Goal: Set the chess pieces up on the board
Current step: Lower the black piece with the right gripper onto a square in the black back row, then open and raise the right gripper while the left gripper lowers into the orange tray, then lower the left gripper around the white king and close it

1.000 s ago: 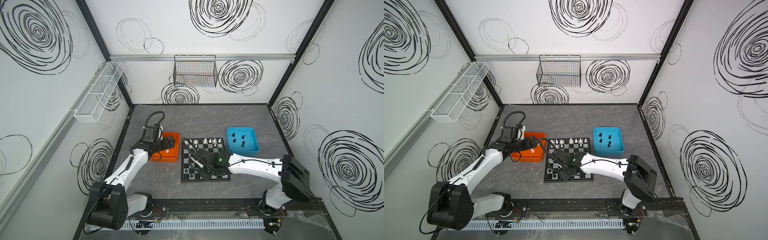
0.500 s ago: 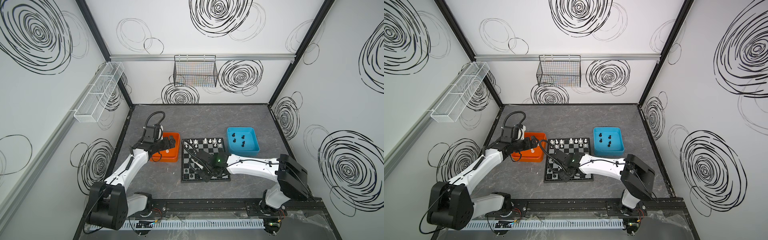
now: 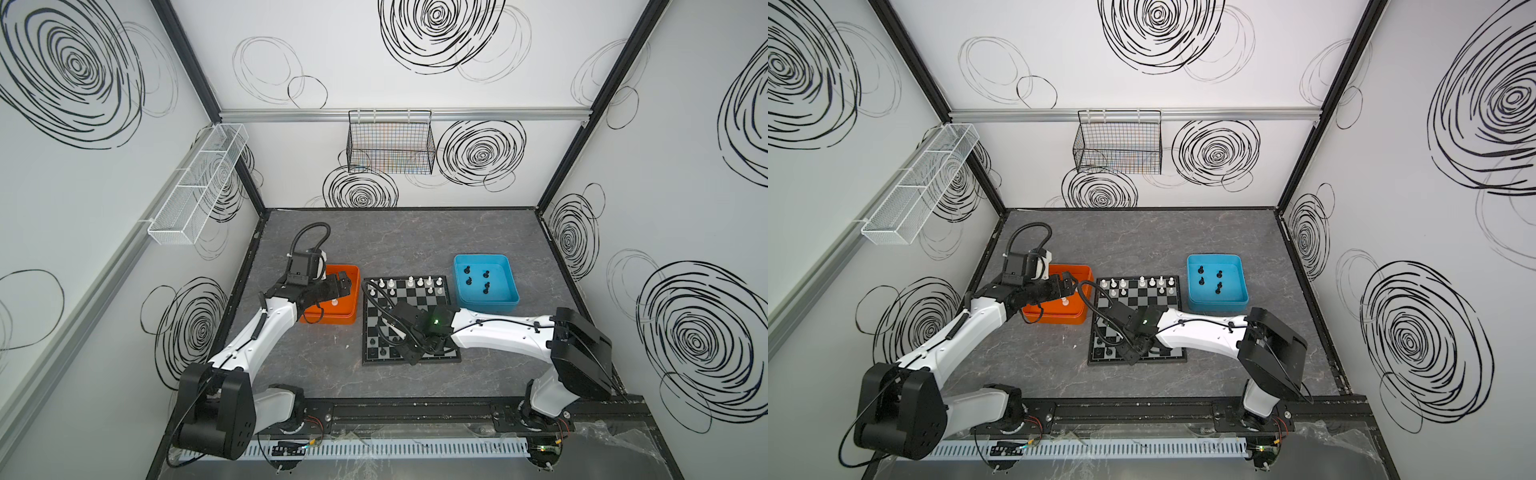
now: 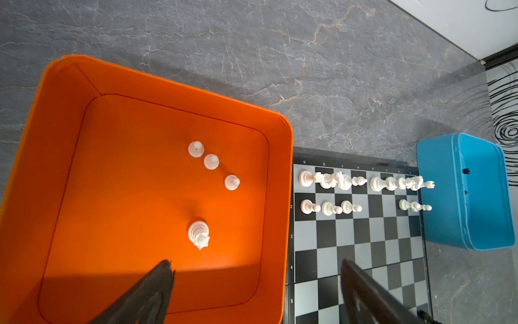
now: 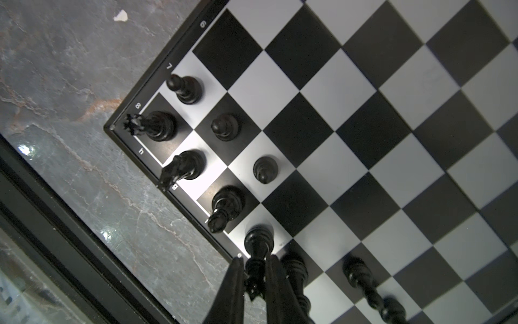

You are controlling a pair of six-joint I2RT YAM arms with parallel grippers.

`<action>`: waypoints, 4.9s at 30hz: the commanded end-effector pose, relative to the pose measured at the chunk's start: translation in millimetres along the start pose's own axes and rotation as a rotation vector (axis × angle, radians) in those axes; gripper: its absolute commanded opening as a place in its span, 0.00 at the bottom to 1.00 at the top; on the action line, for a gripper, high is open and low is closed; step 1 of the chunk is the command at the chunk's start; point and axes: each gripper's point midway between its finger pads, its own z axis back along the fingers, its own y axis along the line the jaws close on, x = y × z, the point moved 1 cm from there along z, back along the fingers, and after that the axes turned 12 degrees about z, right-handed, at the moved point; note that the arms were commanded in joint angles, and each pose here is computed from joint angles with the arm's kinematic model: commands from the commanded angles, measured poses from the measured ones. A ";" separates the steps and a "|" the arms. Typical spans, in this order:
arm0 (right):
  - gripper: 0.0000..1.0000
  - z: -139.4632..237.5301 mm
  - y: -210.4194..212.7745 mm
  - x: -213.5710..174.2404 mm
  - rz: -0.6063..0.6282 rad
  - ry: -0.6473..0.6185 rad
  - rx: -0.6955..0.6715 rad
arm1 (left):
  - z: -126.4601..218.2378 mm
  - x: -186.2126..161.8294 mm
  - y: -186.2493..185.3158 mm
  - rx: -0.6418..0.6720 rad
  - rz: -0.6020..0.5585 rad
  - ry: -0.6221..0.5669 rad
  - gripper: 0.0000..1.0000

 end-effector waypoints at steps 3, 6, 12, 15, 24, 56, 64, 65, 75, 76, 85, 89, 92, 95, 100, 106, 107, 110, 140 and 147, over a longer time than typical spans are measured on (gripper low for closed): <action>0.17 -3.3 -1.3 -0.3 0.003 -0.002 -0.011 | -3.1 1.1 -4.1 -0.012 -0.001 -0.010 0.96; 0.17 -3.9 -1.5 0.1 -0.001 -0.003 -0.007 | -3.9 0.6 -4.2 -0.012 -0.001 -0.007 0.96; 0.17 -5.4 -1.7 -1.5 0.000 0.006 -0.002 | -5.6 -0.3 -4.1 -0.010 -0.003 -0.003 0.96; 0.17 -6.3 -2.2 -2.8 0.000 0.014 -0.006 | -5.6 0.0 -4.3 -0.010 -0.004 -0.005 0.96; 0.17 -7.9 -3.0 -5.3 -0.008 0.028 -0.011 | -7.5 -1.3 -4.5 -0.011 -0.005 0.000 0.96; 0.19 -6.9 -5.6 -8.5 -0.019 0.041 -0.032 | -9.4 -3.7 -6.2 -0.014 -0.014 0.003 0.96; 0.23 -6.3 -4.0 -8.9 -0.020 0.039 -0.024 | -10.2 -3.7 -6.4 -0.014 -0.015 0.004 0.96; 0.23 -6.4 -3.7 -9.2 -0.020 0.040 -0.022 | -10.7 -4.2 -6.0 -0.012 -0.015 0.006 0.96; 0.26 -1.7 -3.9 -7.3 -0.020 0.029 -0.023 | -10.2 -2.8 -8.9 -0.019 -0.018 0.003 0.96; 0.26 -1.2 -4.1 -7.4 -0.019 0.029 -0.025 | -10.1 -2.9 -9.0 -0.019 -0.018 0.004 0.96; 0.34 16.7 -7.0 2.3 -0.029 -0.029 -0.020 | -9.1 1.2 -13.2 -0.022 -0.021 -0.001 0.96; 0.36 33.4 -13.2 16.8 -0.051 -0.100 0.008 | -8.4 4.1 -14.8 -0.023 -0.022 -0.006 0.96; 0.36 43.8 -18.3 28.1 -0.068 -0.140 0.025 | -8.5 5.0 -15.4 -0.022 -0.022 -0.007 0.96; 0.38 54.5 -28.3 39.3 -0.074 -0.175 0.008 | -7.4 6.4 -15.1 -0.019 -0.022 -0.013 0.96; 0.43 81.8 -66.7 61.3 -0.133 -0.270 -0.021 | -4.9 13.4 -5.0 0.046 -0.007 -0.028 0.96; 0.74 120.0 -135.6 79.6 -0.238 -0.393 -0.125 | -3.6 23.8 21.4 0.185 0.039 -0.014 0.96; 0.78 124.3 -146.5 80.0 -0.257 -0.410 -0.139 | -5.2 23.5 29.0 0.218 0.050 -0.002 0.97; 0.94 137.1 -177.3 77.8 -0.322 -0.464 -0.179 | -11.4 21.6 45.7 0.274 0.084 0.039 0.99; 1.00 125.9 -265.7 6.6 -0.557 -0.519 -0.213 | -62.2 0.2 59.9 0.399 0.047 0.229 0.56; 1.00 119.7 -264.9 3.3 -0.567 -0.498 -0.189 | -65.1 -2.8 52.8 0.407 0.019 0.242 0.54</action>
